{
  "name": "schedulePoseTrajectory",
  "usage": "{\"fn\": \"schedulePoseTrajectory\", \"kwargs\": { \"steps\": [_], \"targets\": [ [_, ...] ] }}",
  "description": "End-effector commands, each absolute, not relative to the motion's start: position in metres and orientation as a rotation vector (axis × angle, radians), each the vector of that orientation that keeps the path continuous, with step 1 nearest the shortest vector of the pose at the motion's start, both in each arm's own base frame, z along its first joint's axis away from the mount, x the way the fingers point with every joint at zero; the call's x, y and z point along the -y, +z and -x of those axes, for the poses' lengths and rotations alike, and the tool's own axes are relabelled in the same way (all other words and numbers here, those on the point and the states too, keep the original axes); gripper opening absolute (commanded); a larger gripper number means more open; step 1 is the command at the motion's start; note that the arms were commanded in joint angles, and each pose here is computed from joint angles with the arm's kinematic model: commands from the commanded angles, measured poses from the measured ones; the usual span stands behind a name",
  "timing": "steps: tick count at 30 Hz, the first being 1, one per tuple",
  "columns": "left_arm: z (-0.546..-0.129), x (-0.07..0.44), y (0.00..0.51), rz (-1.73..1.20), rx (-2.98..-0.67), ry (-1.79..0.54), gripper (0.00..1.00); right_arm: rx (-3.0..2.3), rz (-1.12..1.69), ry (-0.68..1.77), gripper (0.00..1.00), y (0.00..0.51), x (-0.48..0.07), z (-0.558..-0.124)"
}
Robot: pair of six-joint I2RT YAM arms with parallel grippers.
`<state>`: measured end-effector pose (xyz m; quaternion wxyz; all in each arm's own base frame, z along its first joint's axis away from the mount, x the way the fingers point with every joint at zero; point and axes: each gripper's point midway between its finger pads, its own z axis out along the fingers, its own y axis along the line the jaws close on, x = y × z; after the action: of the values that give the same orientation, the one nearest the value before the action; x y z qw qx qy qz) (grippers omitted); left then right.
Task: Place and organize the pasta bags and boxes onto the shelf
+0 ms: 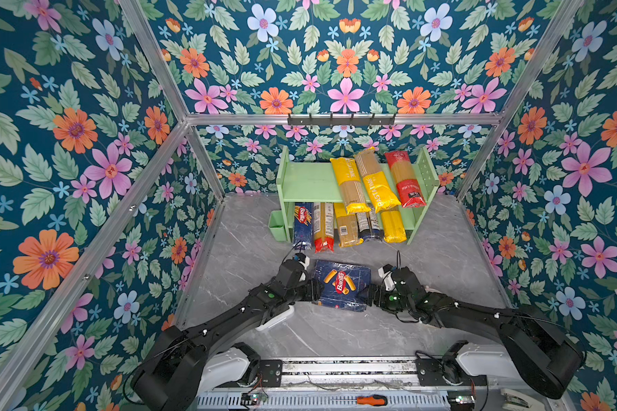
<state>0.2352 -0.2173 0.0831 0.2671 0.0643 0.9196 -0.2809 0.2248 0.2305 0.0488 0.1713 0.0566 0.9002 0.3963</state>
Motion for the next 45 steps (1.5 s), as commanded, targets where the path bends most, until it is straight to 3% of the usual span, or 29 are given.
{"fn": "schedulePoseTrajectory", "kwargs": {
  "steps": [1, 15, 35, 42, 45],
  "targets": [
    [-0.238, 0.219, 0.082, -0.206, -2.480, -0.741, 0.62, -2.599, -0.194, 1.099, 0.99, 0.035, -0.221, -0.222],
    [-0.237, 0.232, 0.057, -0.233, -2.531, -0.797, 0.51, -2.669, -0.175, 1.206, 0.99, 0.008, -0.246, -0.224],
    [-0.229, 0.260, 0.059, -0.344, -2.498, -0.964, 0.51, -2.670, -0.022, 1.344, 0.99, 0.001, -0.298, -0.215],
    [-0.226, 0.257, 0.069, -0.363, -2.478, -0.948, 0.56, -2.641, -0.011, 1.364, 0.95, 0.013, -0.299, -0.216],
    [-0.226, 0.252, 0.071, -0.359, -2.479, -0.918, 0.60, -2.632, 0.000, 1.348, 0.84, 0.020, -0.294, -0.213]
  ]
}}
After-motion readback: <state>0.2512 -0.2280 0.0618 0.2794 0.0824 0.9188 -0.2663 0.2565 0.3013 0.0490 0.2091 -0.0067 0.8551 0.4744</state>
